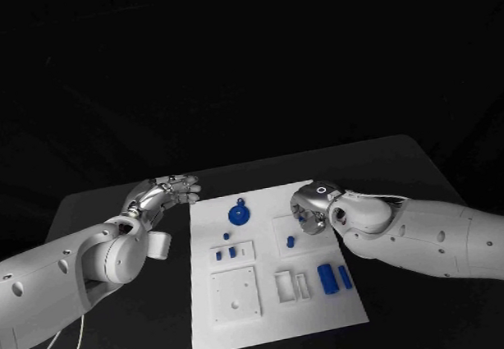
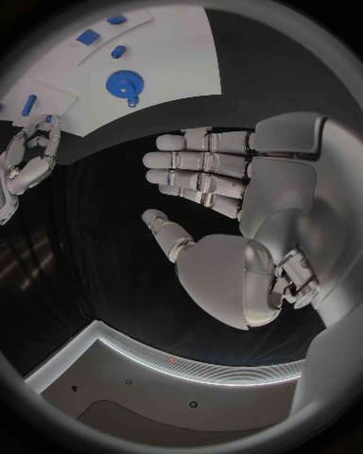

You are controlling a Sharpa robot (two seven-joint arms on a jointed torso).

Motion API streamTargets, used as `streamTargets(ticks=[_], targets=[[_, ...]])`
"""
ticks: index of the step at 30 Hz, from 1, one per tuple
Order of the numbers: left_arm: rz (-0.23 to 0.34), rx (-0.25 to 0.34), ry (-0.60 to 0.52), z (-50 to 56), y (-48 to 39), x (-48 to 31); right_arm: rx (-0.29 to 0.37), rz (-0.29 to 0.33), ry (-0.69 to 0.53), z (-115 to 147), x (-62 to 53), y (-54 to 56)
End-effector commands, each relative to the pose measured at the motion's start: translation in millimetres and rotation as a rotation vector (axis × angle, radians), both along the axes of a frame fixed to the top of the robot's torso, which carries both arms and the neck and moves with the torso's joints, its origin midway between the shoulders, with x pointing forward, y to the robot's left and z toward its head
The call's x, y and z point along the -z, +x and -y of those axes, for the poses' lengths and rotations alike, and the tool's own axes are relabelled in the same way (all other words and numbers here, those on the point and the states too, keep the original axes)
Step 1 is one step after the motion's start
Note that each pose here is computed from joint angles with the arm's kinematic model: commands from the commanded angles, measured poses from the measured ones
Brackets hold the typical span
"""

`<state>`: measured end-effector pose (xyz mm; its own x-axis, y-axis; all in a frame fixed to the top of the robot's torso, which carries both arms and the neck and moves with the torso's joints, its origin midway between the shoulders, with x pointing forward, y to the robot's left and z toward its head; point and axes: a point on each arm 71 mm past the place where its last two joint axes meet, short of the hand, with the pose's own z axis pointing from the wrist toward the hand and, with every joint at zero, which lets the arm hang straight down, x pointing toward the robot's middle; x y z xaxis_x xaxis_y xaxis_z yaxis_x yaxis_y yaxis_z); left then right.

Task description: Assemble the parts on the task board

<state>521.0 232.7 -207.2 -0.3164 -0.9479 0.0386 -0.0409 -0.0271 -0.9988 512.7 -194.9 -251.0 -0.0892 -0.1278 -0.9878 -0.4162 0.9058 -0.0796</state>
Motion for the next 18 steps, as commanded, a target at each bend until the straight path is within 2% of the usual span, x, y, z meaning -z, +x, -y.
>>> streamTargets(ticks=[1, 5, 10, 18], targets=[[0.003, -0.004, -0.005, 0.3, 0.8, -0.8, -0.006, -0.010, -0.016, -3, 3.8, -2.6], [0.003, -0.008, -0.004, -0.6, 1.3, -0.7, -0.004, 0.004, -0.003, -4, -2.2, -1.1], [0.001, -0.012, -0.005, -1.7, 1.7, -0.5, 0.002, 0.025, 0.036, -5, -18.3, -0.4], [-0.001, -0.017, -0.002, -2.5, 2.1, -0.3, 0.042, -0.021, 0.130, -2, -40.3, 0.5]])
